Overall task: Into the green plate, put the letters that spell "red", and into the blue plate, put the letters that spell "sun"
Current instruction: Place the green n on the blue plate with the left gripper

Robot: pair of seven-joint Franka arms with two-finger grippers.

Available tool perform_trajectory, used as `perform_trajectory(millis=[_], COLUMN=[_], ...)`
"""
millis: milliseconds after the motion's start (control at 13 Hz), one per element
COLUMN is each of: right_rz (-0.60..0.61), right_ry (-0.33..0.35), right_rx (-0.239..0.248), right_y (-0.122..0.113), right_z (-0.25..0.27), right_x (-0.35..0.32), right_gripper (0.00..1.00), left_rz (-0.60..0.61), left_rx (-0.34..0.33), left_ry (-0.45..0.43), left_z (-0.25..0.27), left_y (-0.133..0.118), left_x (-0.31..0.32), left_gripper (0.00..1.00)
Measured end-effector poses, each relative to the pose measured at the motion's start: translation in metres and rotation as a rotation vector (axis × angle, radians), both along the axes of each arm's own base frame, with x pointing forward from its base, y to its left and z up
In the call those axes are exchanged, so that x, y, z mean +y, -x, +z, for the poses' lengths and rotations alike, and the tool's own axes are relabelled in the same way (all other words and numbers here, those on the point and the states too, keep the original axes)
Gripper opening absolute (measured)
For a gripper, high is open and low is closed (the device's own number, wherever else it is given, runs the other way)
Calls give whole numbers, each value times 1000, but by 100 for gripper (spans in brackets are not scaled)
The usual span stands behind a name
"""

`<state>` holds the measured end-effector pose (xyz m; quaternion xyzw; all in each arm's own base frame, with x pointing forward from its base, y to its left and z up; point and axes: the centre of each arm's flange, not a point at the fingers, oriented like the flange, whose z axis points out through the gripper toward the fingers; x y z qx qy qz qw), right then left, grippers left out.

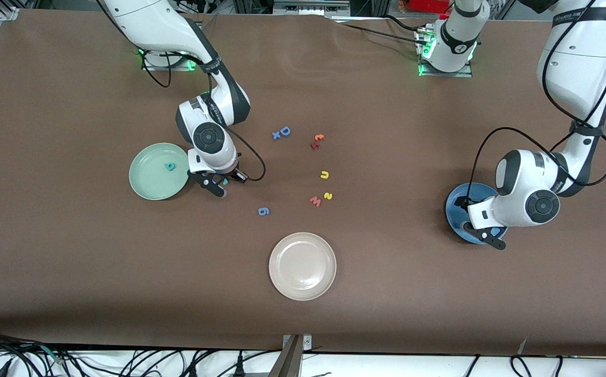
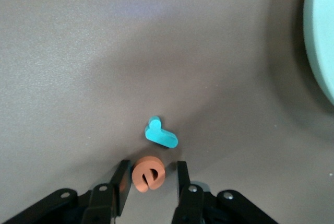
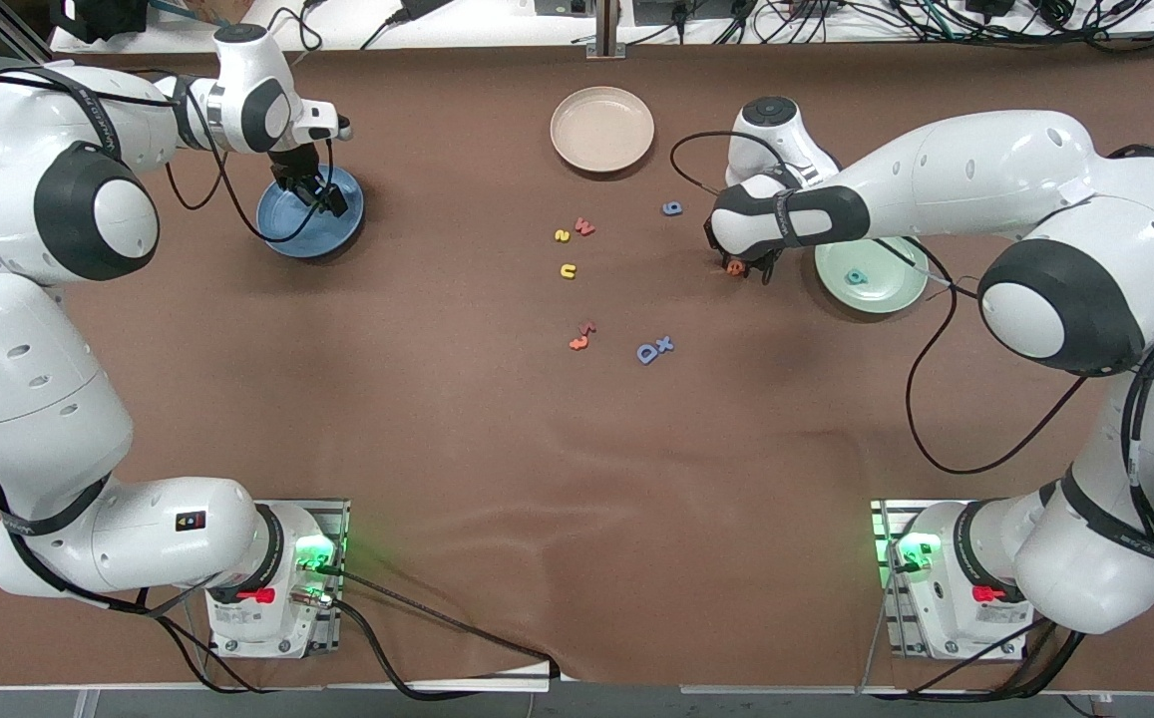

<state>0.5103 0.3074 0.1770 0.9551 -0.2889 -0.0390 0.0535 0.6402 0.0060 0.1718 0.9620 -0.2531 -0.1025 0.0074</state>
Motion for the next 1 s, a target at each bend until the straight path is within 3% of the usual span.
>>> perform_trajectory(millis=[77,154,307,384,461,768,998], right_rz=[1,1,2,2,1,-1,25], right_ry=[-3,-6,-9,-10,-10,-10,22], right_rx=[-5,-11,-16,-17,-17,-17,34], right_y=[0,1,1,1,1,-2,-12], right_z=[-1,-1,-2,-1,0,6,34], right_x=[0,0,0,1,0,1,-13], right_gripper=[43,43,41,32,31,28,28], left_rz=[0,0,0,0,0,-40,-115], left_rx=[-1,-3,-11,-11,-4,17,-12], left_ry=[1,1,0,0,-1,3,28], left_z=[-3,-2,2,2,3,62,98], left_y=[0,-1,-3,-3,-2,-7,-4], left_x=[0,0,0,0,0,-28,-85], left_gripper=[34,41,62,73,84,87,88])
